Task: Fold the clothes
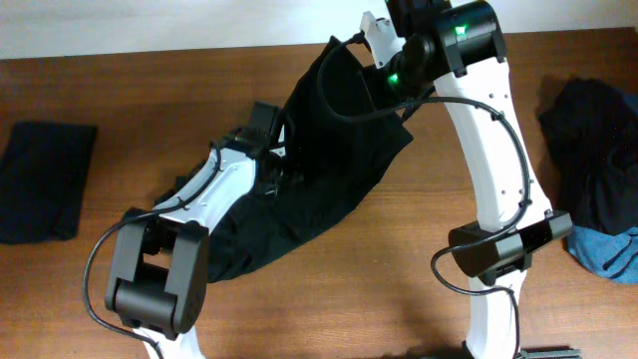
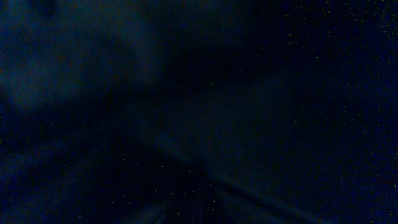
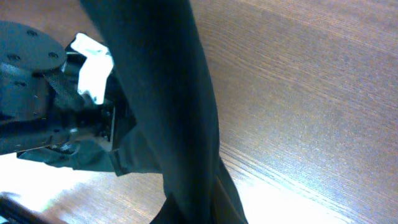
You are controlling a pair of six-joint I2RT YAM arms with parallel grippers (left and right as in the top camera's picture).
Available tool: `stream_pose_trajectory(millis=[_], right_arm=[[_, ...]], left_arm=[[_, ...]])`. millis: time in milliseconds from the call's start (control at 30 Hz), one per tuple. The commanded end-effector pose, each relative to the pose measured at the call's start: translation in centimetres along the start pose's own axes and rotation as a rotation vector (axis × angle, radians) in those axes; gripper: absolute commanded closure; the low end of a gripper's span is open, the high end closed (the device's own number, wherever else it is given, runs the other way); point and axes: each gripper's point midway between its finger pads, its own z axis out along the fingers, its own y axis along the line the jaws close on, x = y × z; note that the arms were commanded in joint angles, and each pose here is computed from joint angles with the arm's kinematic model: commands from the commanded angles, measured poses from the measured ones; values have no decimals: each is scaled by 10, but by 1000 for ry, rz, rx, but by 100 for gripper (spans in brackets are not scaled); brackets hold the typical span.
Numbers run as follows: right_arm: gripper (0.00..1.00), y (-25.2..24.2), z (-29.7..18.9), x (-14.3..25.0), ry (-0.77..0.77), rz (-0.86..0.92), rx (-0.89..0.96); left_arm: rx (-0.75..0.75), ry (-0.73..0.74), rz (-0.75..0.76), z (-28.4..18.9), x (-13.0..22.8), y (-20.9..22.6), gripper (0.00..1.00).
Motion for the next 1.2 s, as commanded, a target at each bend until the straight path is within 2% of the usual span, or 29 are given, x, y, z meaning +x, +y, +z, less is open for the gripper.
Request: stream_pose_trajectory(millis=[0, 100, 200, 367, 467, 600, 733, 933, 1167], right_arm=[[96, -3, -8, -3, -26, 5, 13], [96, -3, -8, -2, -22, 3, 14], [96, -3, -8, -2, -21, -7, 14], [96, -9, -8, -1, -15, -18, 49], [96, -16, -8, 0, -12, -15, 81], [96, -31, -11, 0, -16, 22, 103], [96, -60, -18, 2, -25, 86, 127], [96, -109, -30, 8, -42, 188, 171], [96, -151, -40, 21, -45, 281, 207]], left_arm=[[7, 17, -56, 22, 18, 11, 100], [75, 22, -37, 29, 24, 1, 100], [152, 2, 25, 19, 14, -19, 100], [234, -120, 131, -36, -24, -62, 100], [203, -209, 152, -81, -44, -72, 100], [-6, -321, 93, -140, -62, -36, 100], [-154, -303, 33, -166, -51, 9, 100], [-239, -178, 32, -163, -30, 42, 100], [-238, -103, 93, -143, -13, 29, 100]])
